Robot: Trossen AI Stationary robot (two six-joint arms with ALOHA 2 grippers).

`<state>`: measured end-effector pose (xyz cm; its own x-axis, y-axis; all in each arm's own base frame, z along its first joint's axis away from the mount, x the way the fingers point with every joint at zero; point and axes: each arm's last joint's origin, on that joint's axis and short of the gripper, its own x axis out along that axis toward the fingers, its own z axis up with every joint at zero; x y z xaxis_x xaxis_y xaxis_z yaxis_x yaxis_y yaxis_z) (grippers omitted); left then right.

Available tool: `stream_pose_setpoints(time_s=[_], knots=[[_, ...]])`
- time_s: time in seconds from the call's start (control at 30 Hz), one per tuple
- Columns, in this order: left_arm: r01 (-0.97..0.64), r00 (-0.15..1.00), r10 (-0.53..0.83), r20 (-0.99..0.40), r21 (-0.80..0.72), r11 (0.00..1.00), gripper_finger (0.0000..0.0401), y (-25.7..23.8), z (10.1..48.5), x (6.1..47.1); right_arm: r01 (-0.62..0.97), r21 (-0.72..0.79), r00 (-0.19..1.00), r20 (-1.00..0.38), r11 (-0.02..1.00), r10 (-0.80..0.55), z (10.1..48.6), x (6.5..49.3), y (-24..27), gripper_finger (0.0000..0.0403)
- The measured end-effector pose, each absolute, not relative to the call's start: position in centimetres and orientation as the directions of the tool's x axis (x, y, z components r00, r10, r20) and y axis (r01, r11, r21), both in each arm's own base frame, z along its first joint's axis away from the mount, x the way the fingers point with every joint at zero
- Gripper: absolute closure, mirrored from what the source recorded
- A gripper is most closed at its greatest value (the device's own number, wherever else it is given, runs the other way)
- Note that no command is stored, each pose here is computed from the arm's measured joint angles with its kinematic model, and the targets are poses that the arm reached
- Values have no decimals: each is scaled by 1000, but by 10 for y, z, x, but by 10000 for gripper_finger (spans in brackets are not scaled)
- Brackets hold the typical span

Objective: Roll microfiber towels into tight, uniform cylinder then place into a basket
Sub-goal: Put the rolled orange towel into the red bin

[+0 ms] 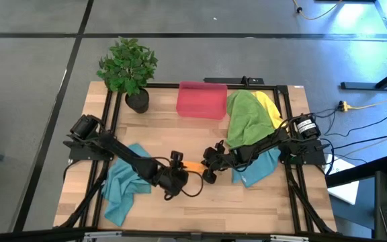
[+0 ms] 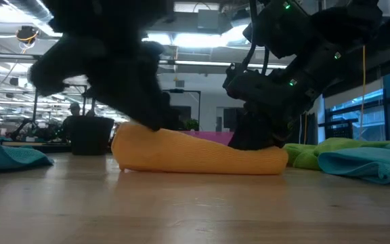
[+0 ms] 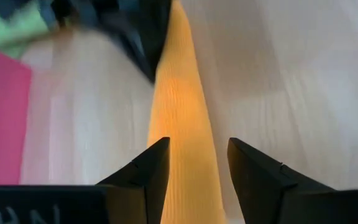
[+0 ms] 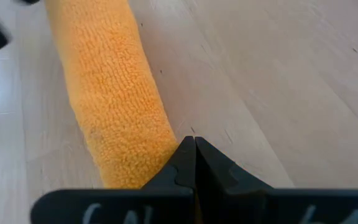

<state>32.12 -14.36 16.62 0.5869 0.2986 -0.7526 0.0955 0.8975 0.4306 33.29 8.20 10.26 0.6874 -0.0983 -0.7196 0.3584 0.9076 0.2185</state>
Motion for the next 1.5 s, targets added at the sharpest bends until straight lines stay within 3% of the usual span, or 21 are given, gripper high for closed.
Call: stream_pose_setpoints(time_s=[0.4,0.7,1.0,1.37,1.5], knots=[[106,549,316,-774,439,892,157,-136,164,321,357,220,687,-720,908,-95,103,333,82,399],[172,461,324,-826,441,881,157,-138,137,320,353,224,687,-721,908,-89,103,333,82,399],[184,436,339,-834,452,873,216,-139,127,322,352,225,687,-721,909,-87,103,333,82,399],[167,424,343,-838,445,880,382,-137,125,321,276,173,699,-711,945,-74,105,334,84,382],[156,423,343,-838,441,884,384,-137,125,321,201,154,730,-682,967,-43,122,330,90,352]])
